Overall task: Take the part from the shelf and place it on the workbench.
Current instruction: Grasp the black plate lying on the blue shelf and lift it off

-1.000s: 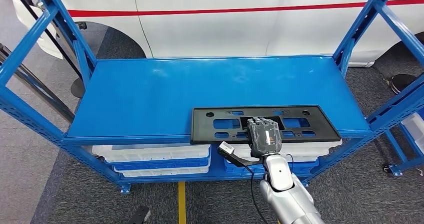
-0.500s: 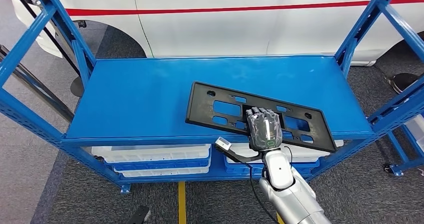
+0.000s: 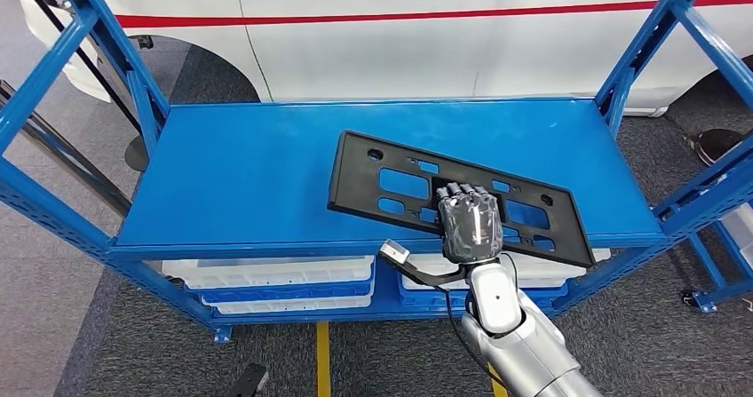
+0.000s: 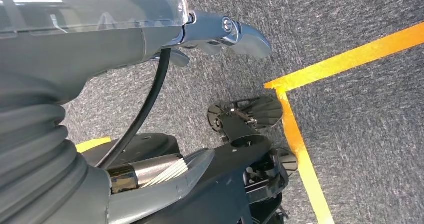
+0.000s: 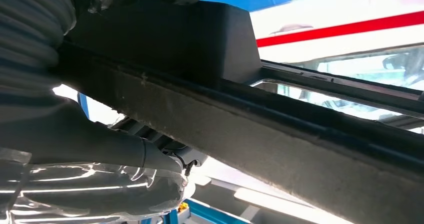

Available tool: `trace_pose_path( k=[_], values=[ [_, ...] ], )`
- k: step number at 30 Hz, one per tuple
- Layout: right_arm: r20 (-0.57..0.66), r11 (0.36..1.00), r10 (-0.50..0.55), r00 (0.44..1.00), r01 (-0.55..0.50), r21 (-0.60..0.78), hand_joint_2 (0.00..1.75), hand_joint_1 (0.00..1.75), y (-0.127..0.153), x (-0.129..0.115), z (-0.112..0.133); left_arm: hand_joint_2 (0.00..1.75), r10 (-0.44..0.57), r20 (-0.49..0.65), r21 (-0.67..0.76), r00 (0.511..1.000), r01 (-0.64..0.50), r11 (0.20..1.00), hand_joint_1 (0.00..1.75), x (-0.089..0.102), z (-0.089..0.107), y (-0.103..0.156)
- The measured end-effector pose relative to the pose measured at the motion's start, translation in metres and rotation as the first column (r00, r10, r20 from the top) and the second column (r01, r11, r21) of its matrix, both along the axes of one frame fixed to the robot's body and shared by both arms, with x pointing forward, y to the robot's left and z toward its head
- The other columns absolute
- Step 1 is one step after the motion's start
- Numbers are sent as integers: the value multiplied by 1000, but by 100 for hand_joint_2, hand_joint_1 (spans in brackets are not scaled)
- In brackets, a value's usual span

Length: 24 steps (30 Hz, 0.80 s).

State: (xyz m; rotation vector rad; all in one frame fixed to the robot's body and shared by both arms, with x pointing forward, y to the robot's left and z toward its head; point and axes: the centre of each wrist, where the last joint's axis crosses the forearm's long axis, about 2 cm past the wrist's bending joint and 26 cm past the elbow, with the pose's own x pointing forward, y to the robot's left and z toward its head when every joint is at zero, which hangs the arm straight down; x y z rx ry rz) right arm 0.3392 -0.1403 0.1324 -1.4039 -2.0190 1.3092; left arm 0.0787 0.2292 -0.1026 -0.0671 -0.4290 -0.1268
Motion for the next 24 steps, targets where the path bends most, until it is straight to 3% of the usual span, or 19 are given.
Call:
trace_pose_path(
  k=[24],
  values=[
    [74, 998, 34, 997, -30, -53, 175, 175, -3, 8, 14, 175, -16, 6, -7, 1000, 16, 1000, 0, 4, 1, -4]
  ],
)
